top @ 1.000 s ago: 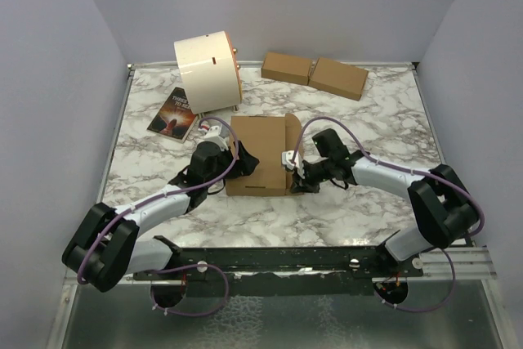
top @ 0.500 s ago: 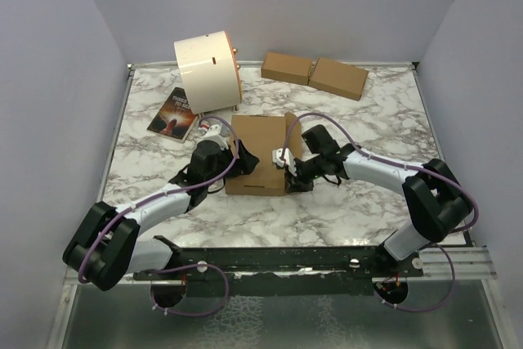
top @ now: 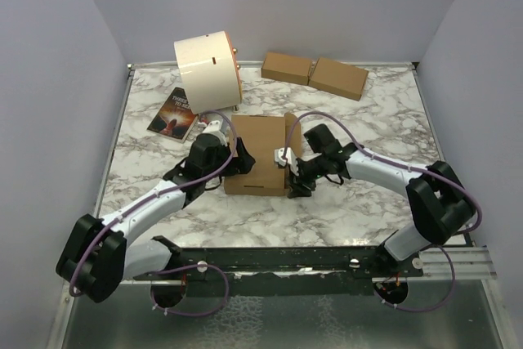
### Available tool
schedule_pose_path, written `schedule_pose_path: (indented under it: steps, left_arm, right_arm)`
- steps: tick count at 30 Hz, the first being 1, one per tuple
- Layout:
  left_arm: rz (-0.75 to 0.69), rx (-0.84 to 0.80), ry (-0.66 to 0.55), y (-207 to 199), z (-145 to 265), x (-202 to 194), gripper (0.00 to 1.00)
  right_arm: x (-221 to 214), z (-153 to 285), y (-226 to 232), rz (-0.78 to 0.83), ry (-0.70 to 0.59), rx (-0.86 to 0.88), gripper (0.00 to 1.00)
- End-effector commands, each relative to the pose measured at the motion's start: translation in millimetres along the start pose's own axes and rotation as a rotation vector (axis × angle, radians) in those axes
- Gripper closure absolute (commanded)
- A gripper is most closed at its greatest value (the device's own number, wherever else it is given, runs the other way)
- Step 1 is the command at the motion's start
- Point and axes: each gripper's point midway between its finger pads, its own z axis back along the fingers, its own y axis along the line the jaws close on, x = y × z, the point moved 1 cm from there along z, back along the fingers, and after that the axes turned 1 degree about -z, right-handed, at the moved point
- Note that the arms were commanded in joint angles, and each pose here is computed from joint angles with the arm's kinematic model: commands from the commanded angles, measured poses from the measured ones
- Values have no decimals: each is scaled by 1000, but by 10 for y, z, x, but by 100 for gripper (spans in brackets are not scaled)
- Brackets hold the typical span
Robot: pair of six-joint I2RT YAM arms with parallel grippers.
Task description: Fold the paper box
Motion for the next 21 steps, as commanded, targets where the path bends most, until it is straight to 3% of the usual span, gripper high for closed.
schedule_pose_path:
  steps: [1,8,11,14,21]
  left_arm:
    - [-47,59,-51,87,177,156,16]
    - [-42,221,-136,501,274,268,17]
    - [-28,217,-146,560,177,356,21]
    - [-40,161,-127,497,-8,451,21]
    - [-147,75,-1,398,-543,468,17]
  right_arm:
    - [170,198,-54,30,-49,-26,54]
    - [368,613,-269,-18,-195,-101,57]
    - [316,855,-607,-121,-224,-255,81]
    - [121,1053,-871,-242,-232,-380,98]
    - [-278,1355,-1114,-399,-246,-456,99]
